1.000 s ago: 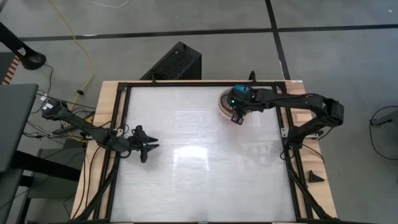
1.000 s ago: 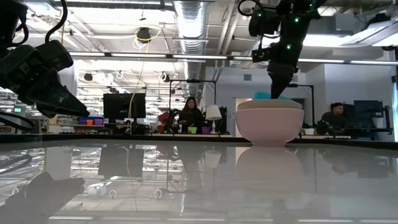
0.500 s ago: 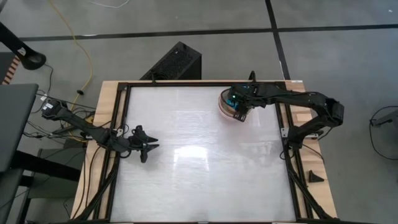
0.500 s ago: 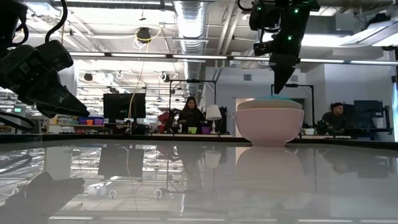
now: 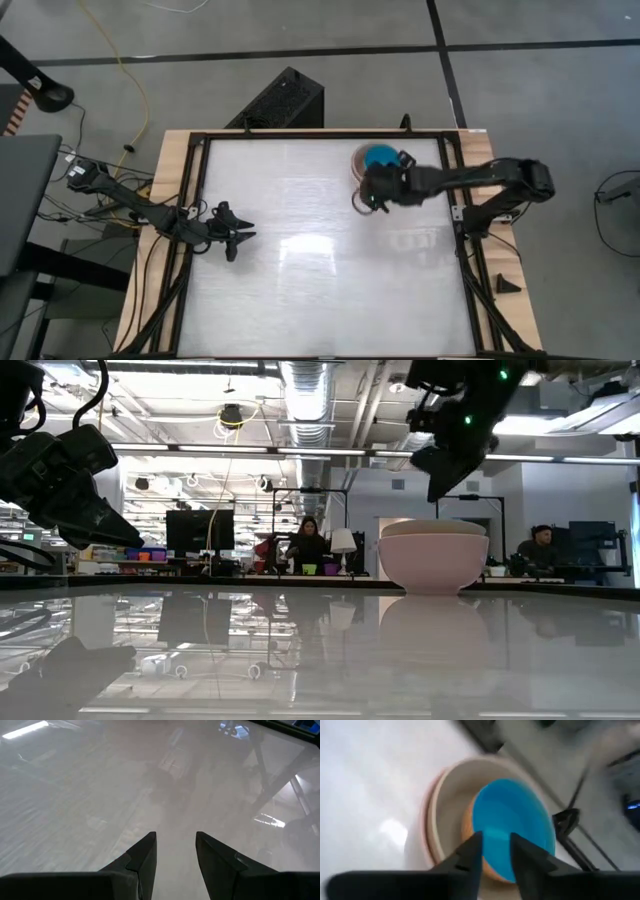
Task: Nest bowls inside each other by size order
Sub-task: Stack the light blue bowl on top of the blue bowl, then return to Home Position
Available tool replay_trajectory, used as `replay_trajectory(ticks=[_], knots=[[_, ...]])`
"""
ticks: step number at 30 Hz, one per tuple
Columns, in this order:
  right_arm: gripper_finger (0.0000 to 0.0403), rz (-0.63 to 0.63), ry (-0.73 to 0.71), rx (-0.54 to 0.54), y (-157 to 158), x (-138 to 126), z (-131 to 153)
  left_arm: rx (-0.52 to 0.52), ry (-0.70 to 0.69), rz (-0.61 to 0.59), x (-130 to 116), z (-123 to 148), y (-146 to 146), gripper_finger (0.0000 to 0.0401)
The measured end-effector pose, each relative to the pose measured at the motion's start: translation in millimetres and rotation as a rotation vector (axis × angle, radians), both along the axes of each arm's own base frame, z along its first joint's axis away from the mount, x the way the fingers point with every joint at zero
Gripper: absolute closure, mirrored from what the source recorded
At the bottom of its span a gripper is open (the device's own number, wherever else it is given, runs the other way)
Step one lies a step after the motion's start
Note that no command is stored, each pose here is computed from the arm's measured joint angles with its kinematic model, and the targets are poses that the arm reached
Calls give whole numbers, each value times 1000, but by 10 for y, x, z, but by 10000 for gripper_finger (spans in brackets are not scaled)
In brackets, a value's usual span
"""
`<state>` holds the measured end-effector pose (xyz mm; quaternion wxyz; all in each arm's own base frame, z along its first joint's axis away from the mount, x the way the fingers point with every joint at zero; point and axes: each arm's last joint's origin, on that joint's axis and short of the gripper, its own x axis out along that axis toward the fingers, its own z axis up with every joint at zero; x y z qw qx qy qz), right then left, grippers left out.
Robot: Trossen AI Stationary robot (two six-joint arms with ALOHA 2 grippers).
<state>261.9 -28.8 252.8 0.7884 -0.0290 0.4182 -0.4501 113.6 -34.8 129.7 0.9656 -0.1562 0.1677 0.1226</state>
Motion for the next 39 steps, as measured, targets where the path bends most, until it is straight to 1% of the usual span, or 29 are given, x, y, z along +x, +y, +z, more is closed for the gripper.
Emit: replay_trajectory(ticks=[2, 5, 6, 8, 12, 14, 21, 23, 25, 27, 30, 32, 34, 36, 39], knots=[[308, -50, -94, -89, 77, 0, -155, 0, 0, 0, 0, 0, 0, 276], [367, -73, -183, -182, 143, -15, -369, 0, 0, 0, 0, 0, 0, 276], [380, -72, -200, -205, 155, -23, -427, 0, 0, 0, 0, 0, 0, 276], [384, -61, -217, -228, 178, -42, -523, 0, 0, 0, 0, 0, 0, 276], [362, -69, -256, -248, 194, -89, -653, 0, 0, 0, 0, 0, 0, 276], [358, -71, -265, -247, 189, -115, -711, 0, 0, 0, 0, 0, 0, 276], [380, -60, -256, -242, 199, -146, -768, 0, 0, 0, 0, 0, 0, 276], [381, -37, -233, -252, 209, -140, -763, 0, 0, 0, 0, 0, 0, 276], [376, -11, -206, -264, 211, -114, -728, 0, 0, 0, 0, 0, 0, 276], [367, 10, -207, -270, 220, -57, -617, 0, 0, 0, 0, 0, 0, 276], [363, 86, -189, -255, 280, 25, -378, 0, 0, 0, 0, 0, 0, 276], [364, 155, -188, -221, 343, 55, -192, 0, 1, 0, 0, -1, 0, 276], [368, 244, -178, -169, 413, 36, -6, 0, 0, 0, 0, 0, 0, 276], [373, 373, -156, -97, 493, -41, 174, 0, 0, 0, 0, 0, 0, 276], [378, 582, -146, 32, 596, -293, 365, 0, 0, 0, 0, 0, 0, 276]])
